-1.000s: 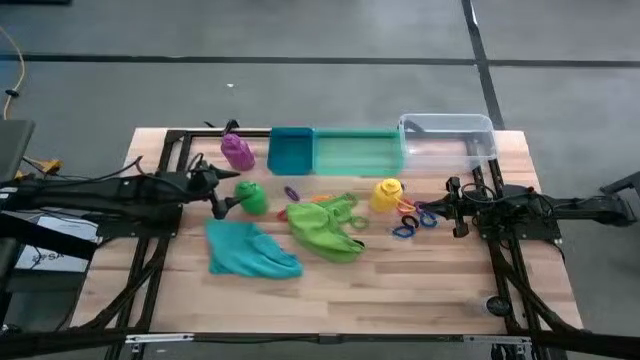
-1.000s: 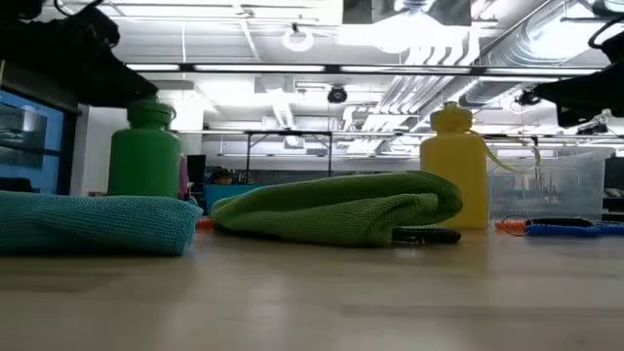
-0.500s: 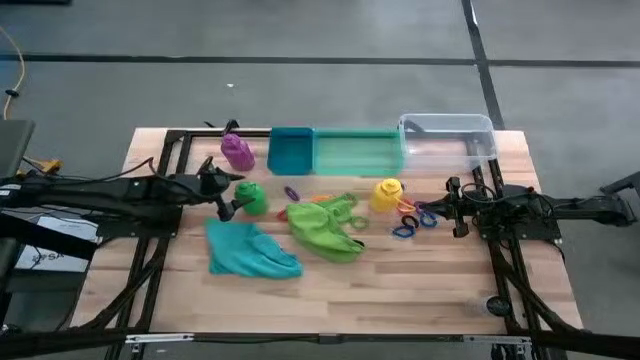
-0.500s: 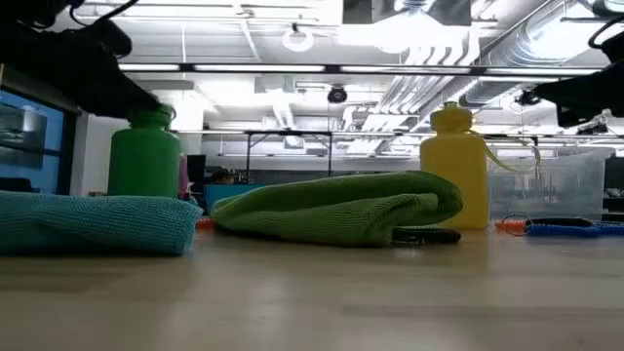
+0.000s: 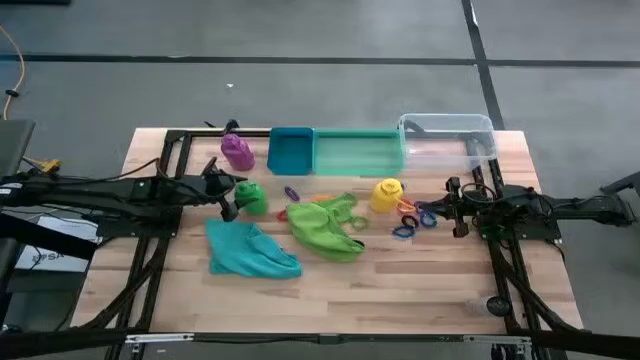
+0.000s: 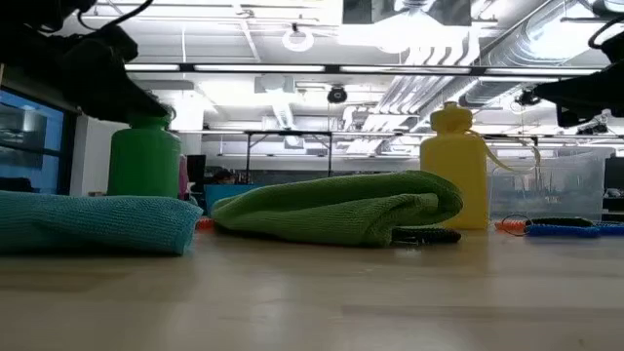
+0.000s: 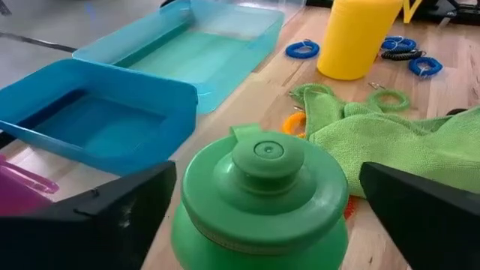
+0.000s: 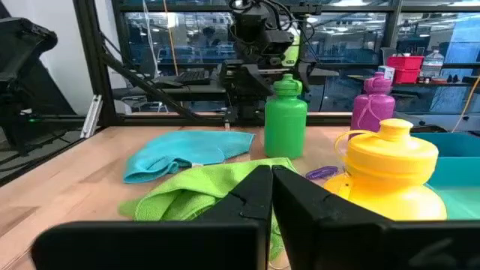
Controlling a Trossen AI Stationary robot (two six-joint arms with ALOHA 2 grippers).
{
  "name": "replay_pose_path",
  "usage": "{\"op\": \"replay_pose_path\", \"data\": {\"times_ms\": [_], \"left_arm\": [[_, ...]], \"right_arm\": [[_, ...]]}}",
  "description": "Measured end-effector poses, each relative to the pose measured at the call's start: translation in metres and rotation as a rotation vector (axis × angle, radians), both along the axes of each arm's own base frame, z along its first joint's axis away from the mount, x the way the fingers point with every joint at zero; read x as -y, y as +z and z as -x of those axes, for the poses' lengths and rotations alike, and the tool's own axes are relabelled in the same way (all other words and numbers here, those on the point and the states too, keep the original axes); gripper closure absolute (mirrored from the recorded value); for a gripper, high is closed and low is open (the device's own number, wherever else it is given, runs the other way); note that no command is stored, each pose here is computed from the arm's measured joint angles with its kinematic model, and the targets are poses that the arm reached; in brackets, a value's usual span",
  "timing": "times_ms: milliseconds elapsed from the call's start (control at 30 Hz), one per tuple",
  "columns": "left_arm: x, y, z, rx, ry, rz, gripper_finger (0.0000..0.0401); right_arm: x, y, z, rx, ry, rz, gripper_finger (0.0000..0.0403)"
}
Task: Pick & Place Sports Items
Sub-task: Put the green tumbler into the transparent bin
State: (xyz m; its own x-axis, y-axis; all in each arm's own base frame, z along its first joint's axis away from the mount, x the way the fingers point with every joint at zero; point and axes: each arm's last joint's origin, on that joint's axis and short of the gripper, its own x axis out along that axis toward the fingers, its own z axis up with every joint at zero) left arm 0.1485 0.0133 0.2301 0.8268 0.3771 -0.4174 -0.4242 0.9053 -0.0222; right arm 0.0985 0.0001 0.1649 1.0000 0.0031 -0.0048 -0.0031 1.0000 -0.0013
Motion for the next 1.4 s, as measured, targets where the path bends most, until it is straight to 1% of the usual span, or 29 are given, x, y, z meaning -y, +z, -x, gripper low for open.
{"op": "replay_pose_path", "data": {"times_ms": [233, 300, 333, 533, 633, 867, 1033, 1200, 1400], "left_arm": [[0.000, 0.000, 0.000, -0.004, -0.004, -0.010, 0.0168], [0.000, 0.000, 0.000, -0.004, -0.007, -0.015, 0.0190], [0.000, 0.000, 0.000, -0.004, -0.007, -0.016, 0.0193], [0.000, 0.002, 0.001, 0.008, -0.008, -0.017, 0.0193], [0.000, 0.011, 0.001, 0.031, -0.009, -0.018, 0.0193], [0.000, 0.054, 0.000, 0.036, -0.047, -0.095, 0.0193], [0.001, 0.085, -0.004, 0.004, -0.062, -0.105, 0.0193], [0.002, 0.112, -0.021, -0.005, -0.113, -0.082, 0.0193], [0.002, 0.134, -0.055, -0.014, -0.129, -0.065, 0.0193]], "right_arm": [[0.000, 0.000, 0.000, 0.000, 0.000, 0.000, 0.0403], [0.000, 0.000, 0.000, 0.000, 0.000, 0.000, 0.0403], [0.000, 0.000, 0.000, 0.000, 0.000, 0.000, 0.0403], [0.000, 0.000, 0.000, 0.000, 0.000, 0.000, 0.0403], [0.000, 0.000, 0.000, 0.000, 0.000, 0.000, 0.0403], [0.000, 0.000, 0.000, 0.000, 0.000, 0.000, 0.0403], [0.000, 0.000, 0.000, 0.000, 0.000, 0.000, 0.0402], [0.000, 0.000, 0.000, 0.000, 0.000, 0.000, 0.0402], [0.000, 0.000, 0.000, 0.000, 0.000, 0.000, 0.0402]]}}
